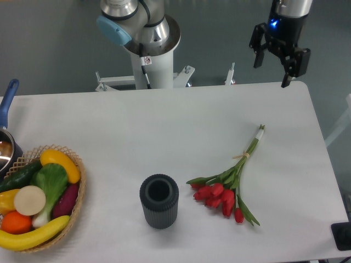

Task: Pick up the flowers from the table
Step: 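Move the open gripper down toward the tied stems of the red tulips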

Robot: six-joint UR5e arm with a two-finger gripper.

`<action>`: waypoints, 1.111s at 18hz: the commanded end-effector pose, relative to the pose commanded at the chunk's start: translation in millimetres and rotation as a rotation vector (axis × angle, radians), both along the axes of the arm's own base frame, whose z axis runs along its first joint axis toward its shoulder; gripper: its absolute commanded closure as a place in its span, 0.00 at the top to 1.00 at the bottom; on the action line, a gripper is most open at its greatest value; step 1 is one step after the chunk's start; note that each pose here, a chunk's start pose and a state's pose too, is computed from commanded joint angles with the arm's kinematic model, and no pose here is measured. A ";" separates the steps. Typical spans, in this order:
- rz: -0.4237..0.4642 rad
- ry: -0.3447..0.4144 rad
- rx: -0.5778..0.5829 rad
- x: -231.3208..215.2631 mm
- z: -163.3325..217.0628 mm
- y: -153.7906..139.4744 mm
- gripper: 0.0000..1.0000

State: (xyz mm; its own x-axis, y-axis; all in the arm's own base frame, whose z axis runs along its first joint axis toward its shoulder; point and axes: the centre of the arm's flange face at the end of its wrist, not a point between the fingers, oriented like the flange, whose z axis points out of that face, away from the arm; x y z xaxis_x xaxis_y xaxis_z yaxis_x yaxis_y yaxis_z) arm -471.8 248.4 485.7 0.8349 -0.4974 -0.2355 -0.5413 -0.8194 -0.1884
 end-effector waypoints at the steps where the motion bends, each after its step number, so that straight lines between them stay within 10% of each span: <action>1: -0.004 0.004 -0.003 0.5 0.3 1.2 1.00; 20: 0.398 -0.136 0.119 24.6 -57.4 67.2 1.00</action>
